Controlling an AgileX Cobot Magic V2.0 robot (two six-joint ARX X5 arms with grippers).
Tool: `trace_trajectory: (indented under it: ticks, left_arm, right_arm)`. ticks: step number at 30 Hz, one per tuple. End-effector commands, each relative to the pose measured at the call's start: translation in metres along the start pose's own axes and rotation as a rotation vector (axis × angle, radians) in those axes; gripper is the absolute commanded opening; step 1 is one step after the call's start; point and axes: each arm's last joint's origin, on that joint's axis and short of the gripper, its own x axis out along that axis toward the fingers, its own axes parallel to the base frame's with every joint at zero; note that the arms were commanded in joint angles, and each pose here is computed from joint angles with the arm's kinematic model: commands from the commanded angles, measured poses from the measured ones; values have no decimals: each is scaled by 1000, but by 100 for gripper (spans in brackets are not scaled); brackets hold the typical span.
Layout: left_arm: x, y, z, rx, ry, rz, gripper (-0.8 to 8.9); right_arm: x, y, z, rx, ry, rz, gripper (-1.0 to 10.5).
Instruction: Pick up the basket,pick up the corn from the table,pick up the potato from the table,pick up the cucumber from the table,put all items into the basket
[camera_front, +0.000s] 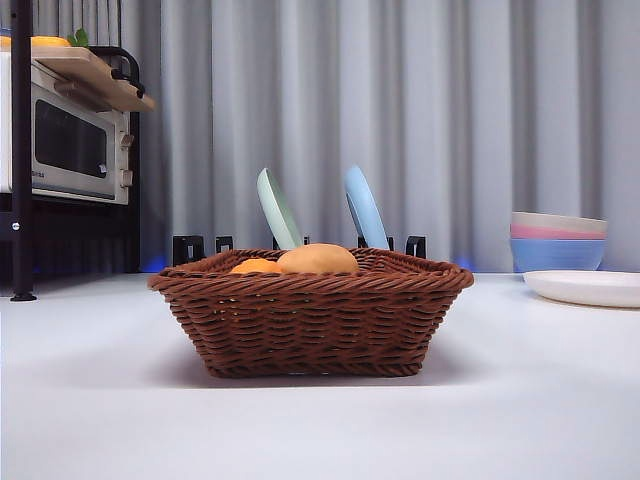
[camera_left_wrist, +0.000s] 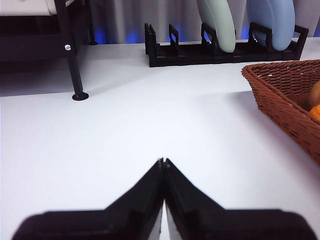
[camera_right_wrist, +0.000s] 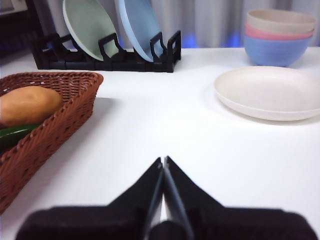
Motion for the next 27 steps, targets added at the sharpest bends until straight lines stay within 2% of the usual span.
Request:
trace_trajectory:
  ticks: [1,5,27]
  left_arm:
    - [1,0,-4,-5,9,3,-4]
    - [1,0,-4,-5,9,3,-4]
    - [1,0,-4,-5,9,3,-4]
  right_arm:
    - [1,0,-5,22,16,0,2]
    - [1,0,-5,77,22,0,2]
    - [2,0,-6,78,30,-5,2]
